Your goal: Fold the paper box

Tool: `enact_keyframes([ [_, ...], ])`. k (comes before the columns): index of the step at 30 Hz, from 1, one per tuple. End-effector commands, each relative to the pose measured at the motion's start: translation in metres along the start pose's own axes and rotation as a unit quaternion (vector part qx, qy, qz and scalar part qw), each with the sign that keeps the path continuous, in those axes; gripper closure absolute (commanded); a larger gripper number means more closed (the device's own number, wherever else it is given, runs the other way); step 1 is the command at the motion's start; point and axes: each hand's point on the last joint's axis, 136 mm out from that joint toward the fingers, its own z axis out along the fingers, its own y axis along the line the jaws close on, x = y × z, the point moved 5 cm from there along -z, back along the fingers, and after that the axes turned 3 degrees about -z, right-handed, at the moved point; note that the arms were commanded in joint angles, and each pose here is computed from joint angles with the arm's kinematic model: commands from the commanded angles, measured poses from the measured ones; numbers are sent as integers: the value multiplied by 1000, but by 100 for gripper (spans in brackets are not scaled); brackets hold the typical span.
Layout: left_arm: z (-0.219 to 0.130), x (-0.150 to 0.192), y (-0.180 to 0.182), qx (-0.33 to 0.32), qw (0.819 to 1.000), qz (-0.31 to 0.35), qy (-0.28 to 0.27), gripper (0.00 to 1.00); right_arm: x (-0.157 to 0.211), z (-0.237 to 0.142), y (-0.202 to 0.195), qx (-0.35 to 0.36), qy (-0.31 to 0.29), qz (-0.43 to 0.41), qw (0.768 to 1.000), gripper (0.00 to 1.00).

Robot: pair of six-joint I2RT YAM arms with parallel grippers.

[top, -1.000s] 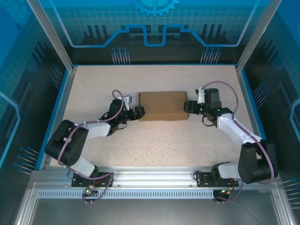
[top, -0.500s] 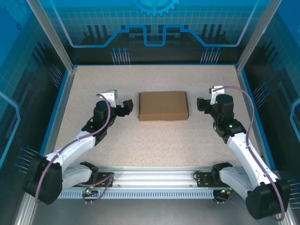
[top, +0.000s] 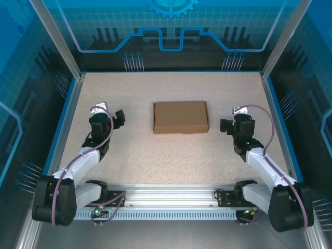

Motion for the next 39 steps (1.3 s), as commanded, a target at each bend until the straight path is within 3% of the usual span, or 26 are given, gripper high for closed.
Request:
enact_keyframes([
  [1,12,7,3,-3,999,32,4,1,-6,12,-2,13,-33,7,999,0],
  [9,40,25,-5,59,997,56,-1,1,-3,39,14,-14,-52,-17,998,0],
  [16,53,44,-6,102,992,66,-32,1,-10,40,21,-35,-97,-34,994,0],
  [17,52,46,-6,103,993,64,-8,1,-10,40,22,-40,-99,-32,994,0],
  [21,54,45,-8,112,991,66,-11,1,-9,42,30,-66,-132,-21,989,0],
  [27,54,45,-8,113,991,67,-11,1,3,62,37,-63,-110,-26,992,0],
  [39,54,45,-8,112,991,68,-11,1,2,65,34,-74,-105,-17,992,0],
])
